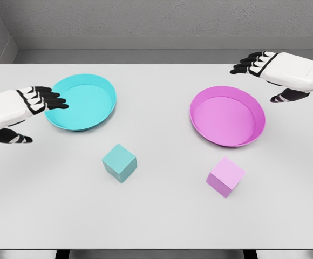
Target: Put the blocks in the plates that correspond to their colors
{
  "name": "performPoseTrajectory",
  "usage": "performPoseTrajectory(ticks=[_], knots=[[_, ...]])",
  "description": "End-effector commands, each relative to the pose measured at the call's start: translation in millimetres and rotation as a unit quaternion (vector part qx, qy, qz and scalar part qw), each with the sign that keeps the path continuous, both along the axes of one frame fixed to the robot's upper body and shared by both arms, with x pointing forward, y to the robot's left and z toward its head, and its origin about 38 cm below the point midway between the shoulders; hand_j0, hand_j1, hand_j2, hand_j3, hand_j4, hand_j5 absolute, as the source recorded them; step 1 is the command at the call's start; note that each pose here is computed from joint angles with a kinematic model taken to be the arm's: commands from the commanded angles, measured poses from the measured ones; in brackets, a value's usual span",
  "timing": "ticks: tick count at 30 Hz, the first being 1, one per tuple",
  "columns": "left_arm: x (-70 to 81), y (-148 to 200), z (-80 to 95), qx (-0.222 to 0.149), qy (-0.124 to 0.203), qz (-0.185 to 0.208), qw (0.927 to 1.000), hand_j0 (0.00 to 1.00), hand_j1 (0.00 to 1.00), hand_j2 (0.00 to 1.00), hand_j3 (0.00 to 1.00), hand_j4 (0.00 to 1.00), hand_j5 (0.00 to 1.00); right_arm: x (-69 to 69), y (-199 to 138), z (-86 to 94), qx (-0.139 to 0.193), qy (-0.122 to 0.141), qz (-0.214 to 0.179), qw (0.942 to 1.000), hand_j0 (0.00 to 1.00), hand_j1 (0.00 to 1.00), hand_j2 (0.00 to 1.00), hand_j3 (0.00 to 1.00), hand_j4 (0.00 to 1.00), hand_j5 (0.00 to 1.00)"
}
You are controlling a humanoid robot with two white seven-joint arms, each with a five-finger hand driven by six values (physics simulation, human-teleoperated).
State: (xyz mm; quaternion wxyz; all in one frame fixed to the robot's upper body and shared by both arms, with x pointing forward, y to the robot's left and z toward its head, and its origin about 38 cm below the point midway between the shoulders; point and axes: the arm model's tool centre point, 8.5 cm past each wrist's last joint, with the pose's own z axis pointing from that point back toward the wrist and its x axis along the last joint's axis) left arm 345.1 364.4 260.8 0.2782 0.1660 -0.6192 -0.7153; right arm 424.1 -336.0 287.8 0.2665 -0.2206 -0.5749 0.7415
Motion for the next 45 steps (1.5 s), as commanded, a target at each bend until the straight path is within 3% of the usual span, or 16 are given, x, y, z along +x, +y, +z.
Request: performPoseTrajectory(ticks=[1, 3, 6, 8, 11, 14, 17, 20, 24, 26, 28, 31, 35, 38, 42, 45], knots=[[-1.6, -2.3, -3.8, -0.004, 0.007, -0.003, 1.0000, 1.00, 1.00, 1.00, 1.00, 1.00, 1.00, -1.3, -1.3, 2.2, -0.003, -0.001, -0.001, 1.0000, 1.00, 1.00, 1.00, 1.00, 1.00, 1.00], [-1.8, -8.8, -8.3, -0.014, 0.011, -0.009, 0.9998, 1.00, 1.00, 1.00, 1.00, 1.00, 1.00, -0.6, -3.9, 4.4, 0.000, -0.003, -0.005, 1.0000, 1.00, 1.00, 1.00, 1.00, 1.00, 1.00], [-1.1, -48.6, -34.1, -0.041, 0.041, -0.051, 0.9970, 1.00, 1.00, 1.00, 1.00, 1.00, 1.00, 0.7, -16.7, 14.3, 0.006, -0.016, -0.023, 0.9996, 1.00, 1.00, 1.00, 1.00, 1.00, 1.00], [-2.3, -82.3, -53.9, -0.069, 0.066, -0.085, 0.9918, 1.00, 1.00, 1.00, 1.00, 1.00, 1.00, -2.6, -19.9, 2.2, -0.001, 0.002, -0.028, 0.9996, 1.00, 1.00, 1.00, 1.00, 1.00, 1.00], [-6.2, -102.2, -66.3, -0.091, 0.110, -0.108, 0.9839, 1.00, 1.00, 1.00, 1.00, 1.00, 1.00, -10.5, -18.8, -17.4, -0.014, 0.031, -0.024, 0.9991, 1.00, 1.00, 1.00, 1.00, 1.00, 1.00], [-11.8, -112.7, -78.2, -0.095, 0.130, -0.120, 0.9796, 1.00, 1.00, 1.00, 1.00, 1.00, 1.00, -22.2, -13.5, -10.3, -0.038, 0.023, -0.006, 0.9990, 1.00, 1.00, 1.00, 1.00, 1.00, 1.00], [-8.8, -121.9, -74.9, -0.105, 0.122, -0.128, 0.9785, 1.00, 1.00, 1.00, 1.00, 1.00, 1.00, -34.8, -1.7, -9.3, -0.052, 0.020, 0.019, 0.9983, 1.00, 1.00, 1.00, 1.00, 1.00, 1.00], [0.7, -122.0, -72.5, -0.090, 0.124, -0.101, 0.9829, 1.00, 1.00, 1.00, 1.00, 1.00, 1.00, -28.1, 2.2, -4.7, -0.060, 0.019, 0.025, 0.9977, 1.00, 1.00, 1.00, 1.00, 1.00, 1.00], [6.0, -130.1, -76.9, -0.076, 0.140, -0.087, 0.9834, 1.00, 1.00, 1.00, 1.00, 1.00, 1.00, -12.3, 13.5, -2.2, -0.125, 0.039, 0.050, 0.9901, 1.00, 1.00, 1.00, 1.00, 1.00, 1.00], [7.1, -130.7, -84.7, -0.047, 0.164, -0.076, 0.9824, 1.00, 1.00, 1.00, 1.00, 1.00, 1.00, -15.3, 7.8, -1.7, -0.135, 0.041, 0.047, 0.9889, 1.00, 1.00, 1.00, 1.00, 1.00, 1.00], [7.3, -131.0, -85.2, -0.046, 0.166, -0.075, 0.9821, 1.00, 1.00, 1.00, 1.00, 1.00, 1.00, -23.6, 12.6, -7.3, -0.148, 0.049, 0.061, 0.9859, 1.00, 1.00, 1.00, 1.00, 1.00, 1.00], [9.1, -130.4, -86.4, -0.041, 0.171, -0.065, 0.9822, 1.00, 1.00, 1.00, 1.00, 1.00, 1.00, -38.3, 33.3, -6.8, -0.155, 0.042, 0.100, 0.9819, 1.00, 1.00, 1.00, 1.00, 1.00, 1.00], [11.5, -138.9, -86.8, -0.035, 0.179, -0.068, 0.9808, 1.00, 1.00, 1.00, 1.00, 1.00, 1.00, -44.7, 42.5, -18.1, -0.152, 0.058, 0.119, 0.9795, 1.00, 1.00, 1.00, 1.00, 1.00, 1.00], [12.5, -141.8, -87.5, -0.034, 0.182, -0.067, 0.9804, 1.00, 1.00, 1.00, 1.00, 1.00, 1.00, -50.5, 47.2, -35.6, -0.152, 0.086, 0.132, 0.9757, 1.00, 1.00, 1.00, 1.00, 1.00, 1.00], [12.3, -143.3, -88.1, -0.030, 0.186, -0.069, 0.9797, 1.00, 1.00, 1.00, 1.00, 1.00, 1.00, -52.1, 49.7, -38.2, -0.142, 0.095, 0.137, 0.9756, 1.00, 1.00, 1.00, 1.00, 1.00, 1.00], [12.2, -147.5, -88.5, -0.033, 0.184, -0.073, 0.9796, 0.98, 0.98, 0.98, 0.98, 0.98, 0.98, -57.9, 53.1, -53.6, -0.146, 0.118, 0.148, 0.9710, 1.00, 1.00, 1.00, 1.00, 1.00, 1.00]])
